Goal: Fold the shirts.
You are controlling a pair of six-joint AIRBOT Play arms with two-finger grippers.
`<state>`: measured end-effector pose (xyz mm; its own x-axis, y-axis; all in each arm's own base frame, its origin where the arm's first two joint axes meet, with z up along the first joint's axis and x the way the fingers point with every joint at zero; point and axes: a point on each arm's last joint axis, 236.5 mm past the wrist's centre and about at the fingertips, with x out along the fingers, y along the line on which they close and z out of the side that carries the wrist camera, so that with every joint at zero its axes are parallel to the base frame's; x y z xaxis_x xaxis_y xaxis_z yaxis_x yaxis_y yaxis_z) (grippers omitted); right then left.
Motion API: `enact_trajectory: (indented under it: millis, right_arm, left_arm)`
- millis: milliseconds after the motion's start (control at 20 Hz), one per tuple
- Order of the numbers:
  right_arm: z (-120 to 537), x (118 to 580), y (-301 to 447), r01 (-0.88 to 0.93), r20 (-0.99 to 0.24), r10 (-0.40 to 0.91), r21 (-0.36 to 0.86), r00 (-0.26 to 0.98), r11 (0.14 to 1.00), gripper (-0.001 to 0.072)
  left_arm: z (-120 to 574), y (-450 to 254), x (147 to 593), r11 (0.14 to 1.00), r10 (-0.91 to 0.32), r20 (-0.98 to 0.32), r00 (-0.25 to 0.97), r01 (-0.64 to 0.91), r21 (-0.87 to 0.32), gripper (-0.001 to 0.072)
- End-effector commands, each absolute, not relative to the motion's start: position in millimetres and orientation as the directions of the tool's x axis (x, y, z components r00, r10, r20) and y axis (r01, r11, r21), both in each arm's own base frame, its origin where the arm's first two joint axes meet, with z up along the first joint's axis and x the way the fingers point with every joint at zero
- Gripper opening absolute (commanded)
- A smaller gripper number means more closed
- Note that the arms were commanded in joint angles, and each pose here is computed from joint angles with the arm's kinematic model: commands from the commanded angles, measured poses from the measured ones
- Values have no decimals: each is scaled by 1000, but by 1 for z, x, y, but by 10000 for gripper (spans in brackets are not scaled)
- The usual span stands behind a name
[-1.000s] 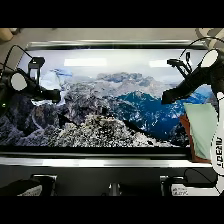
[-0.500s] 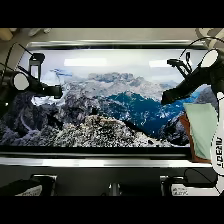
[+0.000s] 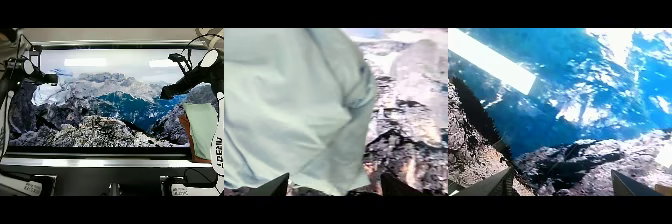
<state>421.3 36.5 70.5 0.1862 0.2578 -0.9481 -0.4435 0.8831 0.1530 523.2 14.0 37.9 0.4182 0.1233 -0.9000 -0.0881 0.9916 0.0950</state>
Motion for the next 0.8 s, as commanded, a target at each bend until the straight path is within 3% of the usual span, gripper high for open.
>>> enact_trajectory:
  millis: [0,100,300,350,400,450,500,650,750]
  right_arm:
    - [72,428,38,-441,-941,262,147,212,885,629]
    - [72,427,37,-442,-942,260,146,210,885,628]
    - [72,428,38,-442,-941,261,145,213,885,627]
    - [72,428,37,-443,-942,261,145,213,885,627]
    - [72,428,38,-443,-942,261,145,213,885,627]
    - [72,428,37,-443,-942,261,144,213,885,625]
    - [72,428,37,-443,-942,261,144,213,885,611]
    - [83,436,36,-457,-928,253,106,273,883,487]
    - [107,448,27,-444,-897,215,24,386,896,487]
  left_arm:
    - [-28,69,509,956,178,-978,109,-255,146,703]
    - [-58,76,511,950,177,-981,74,-273,151,709]
    - [-83,66,535,960,142,-980,138,-262,102,706]
    - [-86,62,538,962,123,-981,150,-262,81,674]
    - [-87,61,539,962,120,-981,153,-262,77,554]
    - [-85,61,539,962,120,-981,153,-262,76,209]
    - [-77,61,539,963,120,-979,163,-260,75,27]
    - [-1,52,558,976,123,-930,345,-212,51,20]
    - [96,26,566,992,88,-830,550,-120,25,20]
